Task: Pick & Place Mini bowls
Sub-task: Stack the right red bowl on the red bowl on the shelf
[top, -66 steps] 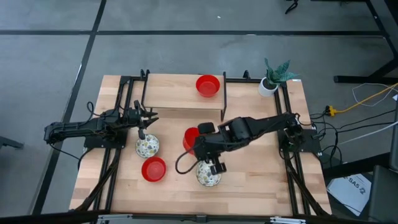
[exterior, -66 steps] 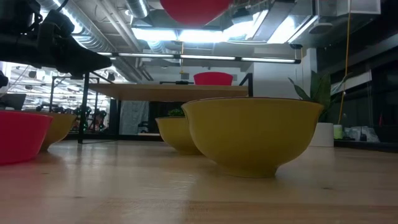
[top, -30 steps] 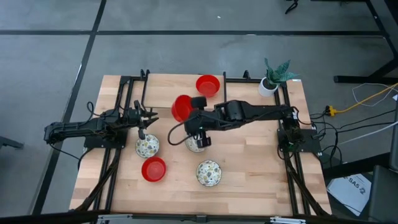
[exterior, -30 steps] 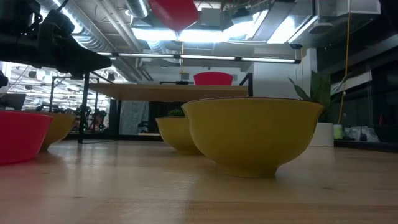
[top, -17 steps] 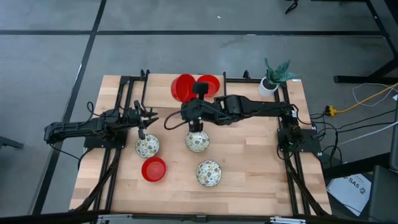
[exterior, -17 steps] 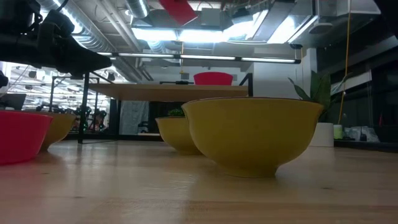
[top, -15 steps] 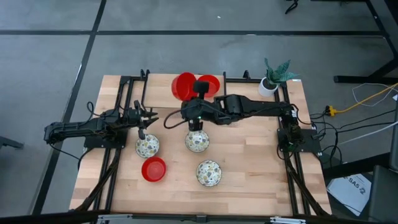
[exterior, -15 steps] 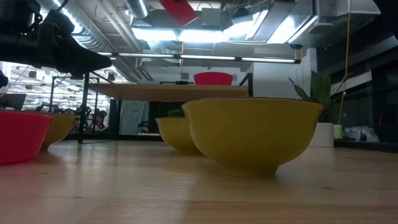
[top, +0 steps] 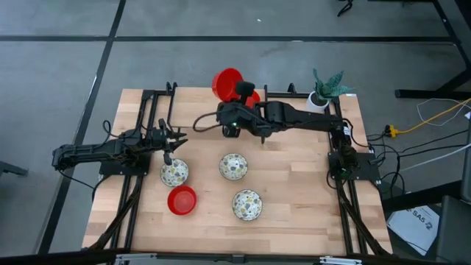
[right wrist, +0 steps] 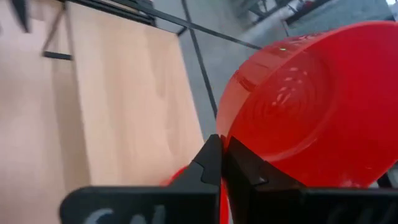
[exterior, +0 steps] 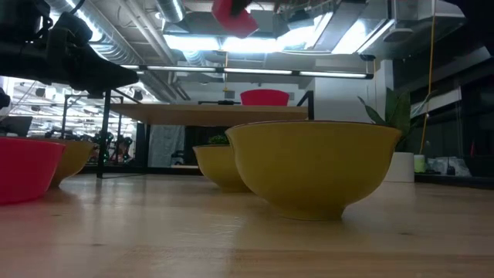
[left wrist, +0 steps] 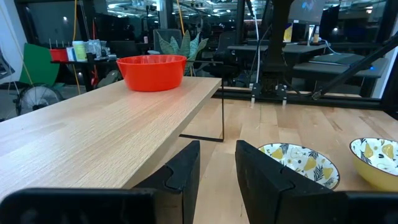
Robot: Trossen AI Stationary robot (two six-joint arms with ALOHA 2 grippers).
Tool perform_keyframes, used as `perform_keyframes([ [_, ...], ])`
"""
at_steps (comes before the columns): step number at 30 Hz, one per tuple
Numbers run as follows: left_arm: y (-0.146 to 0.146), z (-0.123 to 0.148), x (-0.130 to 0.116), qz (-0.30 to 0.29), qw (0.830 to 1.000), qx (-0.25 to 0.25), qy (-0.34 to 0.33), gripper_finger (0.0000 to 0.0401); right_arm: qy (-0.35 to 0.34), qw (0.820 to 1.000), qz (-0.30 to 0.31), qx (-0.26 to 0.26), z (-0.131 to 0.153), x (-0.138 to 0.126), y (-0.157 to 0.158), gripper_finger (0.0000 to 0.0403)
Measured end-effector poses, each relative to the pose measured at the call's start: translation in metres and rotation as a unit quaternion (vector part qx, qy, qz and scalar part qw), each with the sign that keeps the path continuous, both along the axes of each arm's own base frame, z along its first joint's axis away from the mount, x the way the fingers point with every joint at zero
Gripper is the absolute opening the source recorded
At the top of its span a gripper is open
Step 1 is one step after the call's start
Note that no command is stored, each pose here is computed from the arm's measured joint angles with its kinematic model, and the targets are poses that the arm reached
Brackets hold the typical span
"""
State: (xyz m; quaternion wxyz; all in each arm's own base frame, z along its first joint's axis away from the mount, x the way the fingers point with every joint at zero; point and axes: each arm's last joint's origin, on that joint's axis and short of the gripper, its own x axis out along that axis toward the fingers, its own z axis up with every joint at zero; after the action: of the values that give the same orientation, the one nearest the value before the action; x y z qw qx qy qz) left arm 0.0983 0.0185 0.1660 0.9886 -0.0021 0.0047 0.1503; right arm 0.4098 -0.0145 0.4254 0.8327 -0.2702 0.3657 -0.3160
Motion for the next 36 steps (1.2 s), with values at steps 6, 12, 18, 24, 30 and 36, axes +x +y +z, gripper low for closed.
perform_keyframes([
  [6, 0.0, 0.0, 0.0, 0.0, 1.0, 0.0, 0.0, 0.0098, 0.003, 0.999, -0.042, 0.021, -0.004, -0.005, -0.019, 0.0007],
  [12, 0.0, 0.0, 0.0, 0.0, 1.0, 0.0, 0.0, 0.0098, 0.022, 0.995, -0.085, 0.042, -0.011, -0.013, -0.036, 0.0007],
  [18, 0.0, 0.0, 0.0, 0.0, 1.0, 0.0, 0.0, 0.0098, 0.034, 0.992, -0.108, 0.048, -0.013, -0.018, -0.049, 0.0007],
  [24, 0.0, 0.0, 0.0, 0.0, 1.0, 0.0, 0.0, 0.0098, 0.023, 0.989, -0.116, 0.09, -0.015, -0.021, -0.062, 0.0007],
  [30, 0.0, 0.0, 0.0, 0.0, 1.0, 0.0, 0.0, 0.0098, 0.031, 0.985, -0.115, 0.122, -0.018, -0.024, -0.067, 0.0007],
  [36, 0.0, 0.0, 0.0, 0.0, 1.0, 0.0, 0.0, 0.0098, 0.042, 0.982, -0.096, 0.157, -0.02, -0.026, -0.072, 0.0007],
])
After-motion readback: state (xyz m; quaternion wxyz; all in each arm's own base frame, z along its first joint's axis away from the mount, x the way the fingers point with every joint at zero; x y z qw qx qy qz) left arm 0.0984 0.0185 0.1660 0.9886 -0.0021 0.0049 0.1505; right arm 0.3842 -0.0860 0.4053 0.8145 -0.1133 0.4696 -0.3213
